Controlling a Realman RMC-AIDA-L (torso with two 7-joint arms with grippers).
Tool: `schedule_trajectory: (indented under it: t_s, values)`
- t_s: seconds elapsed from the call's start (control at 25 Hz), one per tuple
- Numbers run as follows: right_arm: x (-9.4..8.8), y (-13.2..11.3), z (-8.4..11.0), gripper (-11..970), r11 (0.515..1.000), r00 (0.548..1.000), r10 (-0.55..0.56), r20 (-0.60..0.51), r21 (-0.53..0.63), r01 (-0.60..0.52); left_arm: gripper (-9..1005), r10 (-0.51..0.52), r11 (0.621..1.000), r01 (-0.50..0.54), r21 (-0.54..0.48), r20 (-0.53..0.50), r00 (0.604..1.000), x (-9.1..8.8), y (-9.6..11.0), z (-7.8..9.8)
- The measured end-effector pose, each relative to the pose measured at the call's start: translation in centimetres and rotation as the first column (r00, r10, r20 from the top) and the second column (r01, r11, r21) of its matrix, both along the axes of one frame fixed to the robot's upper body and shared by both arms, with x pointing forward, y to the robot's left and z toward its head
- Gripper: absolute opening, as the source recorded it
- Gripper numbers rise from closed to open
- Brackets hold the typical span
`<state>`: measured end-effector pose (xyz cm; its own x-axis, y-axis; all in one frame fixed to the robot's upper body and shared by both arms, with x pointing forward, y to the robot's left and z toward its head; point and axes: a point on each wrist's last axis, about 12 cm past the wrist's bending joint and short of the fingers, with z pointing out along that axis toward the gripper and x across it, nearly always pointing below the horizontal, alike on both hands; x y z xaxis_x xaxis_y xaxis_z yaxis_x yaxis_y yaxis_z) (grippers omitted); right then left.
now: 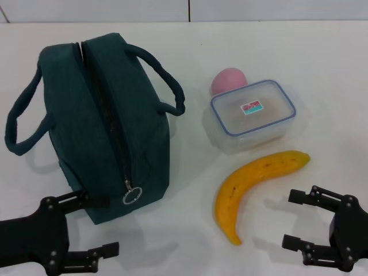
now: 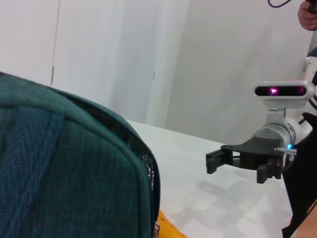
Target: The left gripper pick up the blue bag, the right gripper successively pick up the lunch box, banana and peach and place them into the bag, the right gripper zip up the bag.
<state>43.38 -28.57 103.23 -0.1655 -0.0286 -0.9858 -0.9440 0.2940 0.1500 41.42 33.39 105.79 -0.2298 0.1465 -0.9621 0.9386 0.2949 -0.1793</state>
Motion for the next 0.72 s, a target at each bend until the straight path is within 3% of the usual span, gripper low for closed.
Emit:
schedule_trajectory:
  t_s: [0.4,0.72]
  values:
    - [0.0,0.0,0.0,805,1.0,1.0,-0.002,0.0,0.001,0.002,874,0.013,1.0,-0.013,-0.005,-0.016,1.0,0.0,0.2,0.0]
    - [0.0,-0.1,0.0,799,1.0,1.0,-0.005,0.002,0.002,0.005,873,0.068,0.998,-0.069,0.002,-0.221,0.973,0.2,2.2,0.9]
